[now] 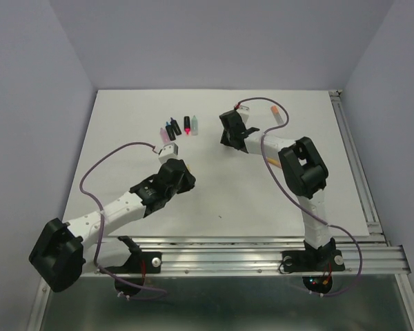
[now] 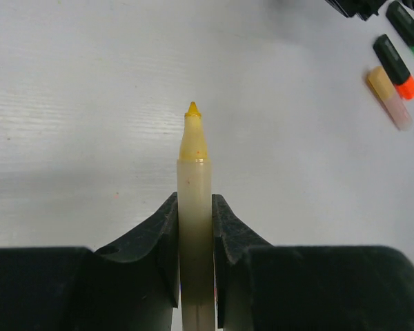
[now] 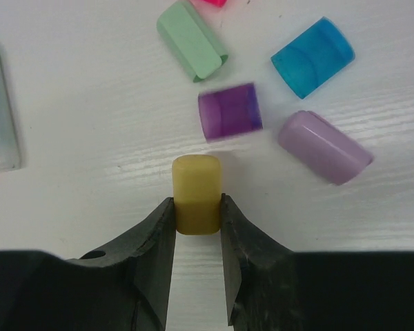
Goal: Open the pen caps
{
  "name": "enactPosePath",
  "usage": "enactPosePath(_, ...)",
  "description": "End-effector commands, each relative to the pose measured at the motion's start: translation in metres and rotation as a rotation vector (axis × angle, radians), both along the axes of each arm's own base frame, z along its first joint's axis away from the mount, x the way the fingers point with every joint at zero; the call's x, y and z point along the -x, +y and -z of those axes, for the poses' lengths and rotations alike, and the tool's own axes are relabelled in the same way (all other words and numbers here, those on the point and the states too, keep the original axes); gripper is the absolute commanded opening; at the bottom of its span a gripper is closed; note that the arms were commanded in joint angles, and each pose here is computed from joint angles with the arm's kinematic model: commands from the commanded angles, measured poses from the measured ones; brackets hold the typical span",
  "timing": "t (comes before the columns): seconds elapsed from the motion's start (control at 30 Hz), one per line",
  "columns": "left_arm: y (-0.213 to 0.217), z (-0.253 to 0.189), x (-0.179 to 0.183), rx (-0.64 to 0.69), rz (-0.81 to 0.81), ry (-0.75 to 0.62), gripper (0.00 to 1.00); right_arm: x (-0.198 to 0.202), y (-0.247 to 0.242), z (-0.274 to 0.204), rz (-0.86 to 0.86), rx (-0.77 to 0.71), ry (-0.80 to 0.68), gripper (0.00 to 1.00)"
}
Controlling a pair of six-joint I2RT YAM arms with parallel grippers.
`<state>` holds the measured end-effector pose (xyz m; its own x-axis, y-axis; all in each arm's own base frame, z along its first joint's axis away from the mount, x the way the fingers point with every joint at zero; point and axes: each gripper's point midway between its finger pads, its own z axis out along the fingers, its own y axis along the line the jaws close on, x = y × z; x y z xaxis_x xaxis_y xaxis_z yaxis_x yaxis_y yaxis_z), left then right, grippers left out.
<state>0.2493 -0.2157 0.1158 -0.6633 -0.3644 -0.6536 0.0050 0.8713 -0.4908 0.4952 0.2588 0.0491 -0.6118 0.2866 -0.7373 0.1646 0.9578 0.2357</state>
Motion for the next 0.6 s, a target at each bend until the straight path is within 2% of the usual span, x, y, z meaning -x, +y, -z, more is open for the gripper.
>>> enactPosePath(0.0,0.011,-0.005,-0.017,-0.004,-0.029,-0.028,0.00,-0.013,0.009,-0.017,-0.079,0.028,-0.028,0.03)
enactPosePath(0.1,0.016,0.002,-0.018,-0.019,-0.029,-0.012,0.00,-0.012,0.007,-0.011,-0.076,0.038,-0.021,0.08)
enactPosePath(0.23,0.021,0.006,-0.023,-0.028,-0.038,0.003,0.00,-0.013,0.006,-0.013,-0.070,0.047,-0.019,0.23)
enactPosePath(0.33,0.021,0.005,-0.031,-0.030,-0.039,-0.007,0.00,-0.012,0.008,-0.018,-0.080,0.037,-0.018,0.28)
enactPosePath(0.4,0.023,0.004,-0.038,-0.031,-0.044,-0.002,0.00,-0.011,0.009,-0.027,-0.086,0.028,-0.023,0.36)
enactPosePath(0.43,0.024,0.004,-0.040,-0.039,-0.044,-0.002,0.00,-0.011,0.009,-0.032,-0.087,0.024,-0.028,0.48)
enactPosePath(0.47,0.026,0.000,-0.046,-0.039,-0.051,-0.010,0.00,-0.010,0.009,-0.036,-0.090,0.025,-0.029,0.51)
enactPosePath(0.57,0.027,-0.003,-0.058,-0.053,-0.054,-0.013,0.00,-0.009,0.009,-0.060,-0.096,0.011,-0.061,0.78)
